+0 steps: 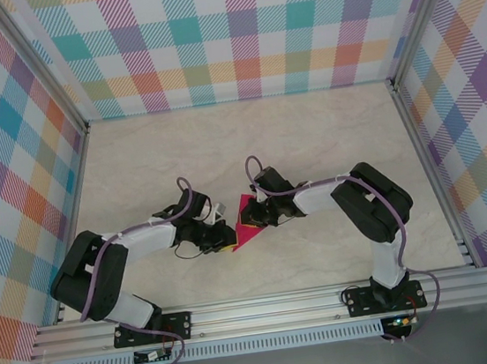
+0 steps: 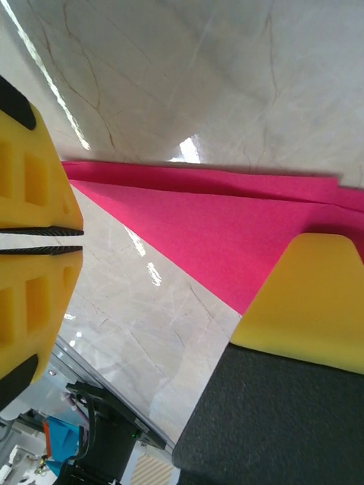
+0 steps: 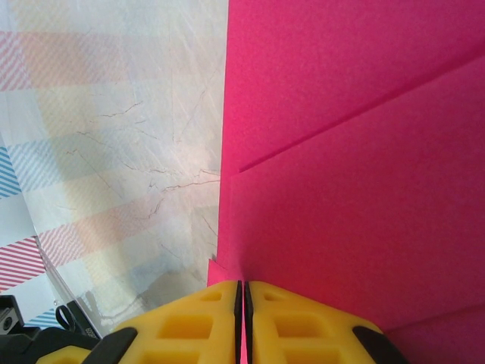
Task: Fold a paper plane with a square sheet of paper (pick it up from the middle)
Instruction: Fourth fold the wing at the center of the table.
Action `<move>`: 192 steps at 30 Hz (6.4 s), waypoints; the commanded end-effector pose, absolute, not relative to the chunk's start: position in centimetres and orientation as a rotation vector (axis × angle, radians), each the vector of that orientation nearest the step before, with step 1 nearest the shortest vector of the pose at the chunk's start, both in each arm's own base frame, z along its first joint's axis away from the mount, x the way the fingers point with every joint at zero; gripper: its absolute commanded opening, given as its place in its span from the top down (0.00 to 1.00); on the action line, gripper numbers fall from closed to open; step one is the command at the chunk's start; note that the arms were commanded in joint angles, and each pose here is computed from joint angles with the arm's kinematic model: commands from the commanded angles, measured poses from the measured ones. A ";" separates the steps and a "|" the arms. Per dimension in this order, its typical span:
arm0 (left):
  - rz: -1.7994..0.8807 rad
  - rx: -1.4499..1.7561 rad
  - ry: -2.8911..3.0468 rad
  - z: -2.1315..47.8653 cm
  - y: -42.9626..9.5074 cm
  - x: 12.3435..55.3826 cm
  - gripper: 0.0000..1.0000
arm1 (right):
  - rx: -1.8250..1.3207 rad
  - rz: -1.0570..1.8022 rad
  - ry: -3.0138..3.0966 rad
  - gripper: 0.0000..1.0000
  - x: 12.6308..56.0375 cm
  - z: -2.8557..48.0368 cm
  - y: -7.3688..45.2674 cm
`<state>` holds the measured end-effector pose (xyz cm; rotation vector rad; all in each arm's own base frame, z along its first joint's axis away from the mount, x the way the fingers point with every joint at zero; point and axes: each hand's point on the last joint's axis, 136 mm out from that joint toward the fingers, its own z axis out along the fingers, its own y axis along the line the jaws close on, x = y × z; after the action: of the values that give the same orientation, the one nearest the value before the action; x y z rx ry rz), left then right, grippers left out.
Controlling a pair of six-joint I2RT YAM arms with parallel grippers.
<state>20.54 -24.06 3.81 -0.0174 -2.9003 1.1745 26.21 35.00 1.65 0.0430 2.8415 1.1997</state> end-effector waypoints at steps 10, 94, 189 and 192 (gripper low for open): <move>0.869 0.086 -2.928 -0.9 -21.0 19.0 0.90 | 0.100 1.001 2.961 0.87 25.2 -2.6 32.6; 0.886 -0.244 -3.062 2.1 -24.8 26.8 0.70 | 0.461 1.120 2.757 0.69 26.4 2.8 29.7; 0.942 -0.095 -2.943 1.2 -26.8 25.8 0.84 | 0.336 1.218 2.588 0.58 26.7 4.2 31.7; 0.941 -0.087 -2.950 1.2 -26.7 25.9 0.84 | 0.378 1.197 2.586 0.54 26.3 3.8 31.1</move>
<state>26.61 -25.84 1.75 -0.0792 -2.9738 0.9248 25.97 31.63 3.41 0.3219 2.6324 1.2193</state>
